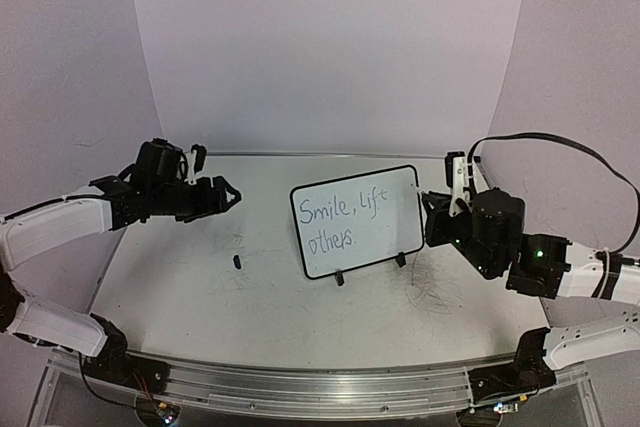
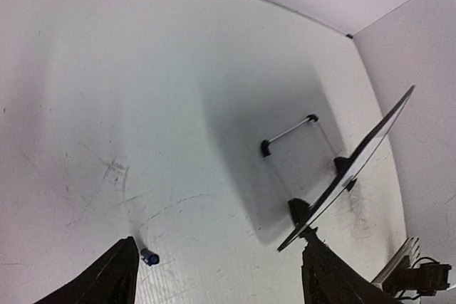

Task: Write a sentence on the whiteboard
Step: Pick up the pen cap from the center of the board.

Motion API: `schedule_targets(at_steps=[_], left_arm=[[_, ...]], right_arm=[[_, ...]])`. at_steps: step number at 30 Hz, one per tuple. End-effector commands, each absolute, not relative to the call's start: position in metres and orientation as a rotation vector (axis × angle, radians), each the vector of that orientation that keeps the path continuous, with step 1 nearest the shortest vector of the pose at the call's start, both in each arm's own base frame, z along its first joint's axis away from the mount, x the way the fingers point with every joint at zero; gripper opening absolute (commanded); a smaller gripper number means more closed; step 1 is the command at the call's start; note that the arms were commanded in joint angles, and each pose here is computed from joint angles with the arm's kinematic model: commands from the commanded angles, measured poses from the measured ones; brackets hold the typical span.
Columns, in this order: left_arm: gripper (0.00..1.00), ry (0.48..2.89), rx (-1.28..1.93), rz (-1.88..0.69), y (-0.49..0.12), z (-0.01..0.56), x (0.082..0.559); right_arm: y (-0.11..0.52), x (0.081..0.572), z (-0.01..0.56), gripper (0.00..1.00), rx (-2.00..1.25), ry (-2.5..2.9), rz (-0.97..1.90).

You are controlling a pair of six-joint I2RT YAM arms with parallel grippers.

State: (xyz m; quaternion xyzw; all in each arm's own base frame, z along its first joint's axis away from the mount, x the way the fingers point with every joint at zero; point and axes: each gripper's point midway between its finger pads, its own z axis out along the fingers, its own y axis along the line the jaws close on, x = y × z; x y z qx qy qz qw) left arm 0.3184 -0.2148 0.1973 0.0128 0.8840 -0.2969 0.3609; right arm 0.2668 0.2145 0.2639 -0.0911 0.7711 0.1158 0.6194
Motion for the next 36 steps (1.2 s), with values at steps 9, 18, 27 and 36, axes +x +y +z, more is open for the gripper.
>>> schedule_targets(at_steps=[9, 18, 27, 36], left_arm=[[0.69, 2.663, 0.025, -0.501, -0.217, 0.078, 0.309], [0.4, 2.728, 0.139, -0.377, -0.235, 0.045, 0.31], [0.07, 2.728, 0.161, -0.246, -0.225, 0.039, 0.314], [0.0, 2.603, 0.3, -0.719, -0.267, 0.134, 0.287]], right_arm=[[0.244, 0.266, 0.268, 0.0, -0.279, 1.785, 0.388], [0.247, 0.265, 0.272, 0.0, -0.284, 1.78, 0.406], [0.253, 0.266, 0.27, 0.0, -0.294, 1.79, 0.42], [0.308, 0.247, 0.282, 0.0, -0.47, 1.775, 0.713]])
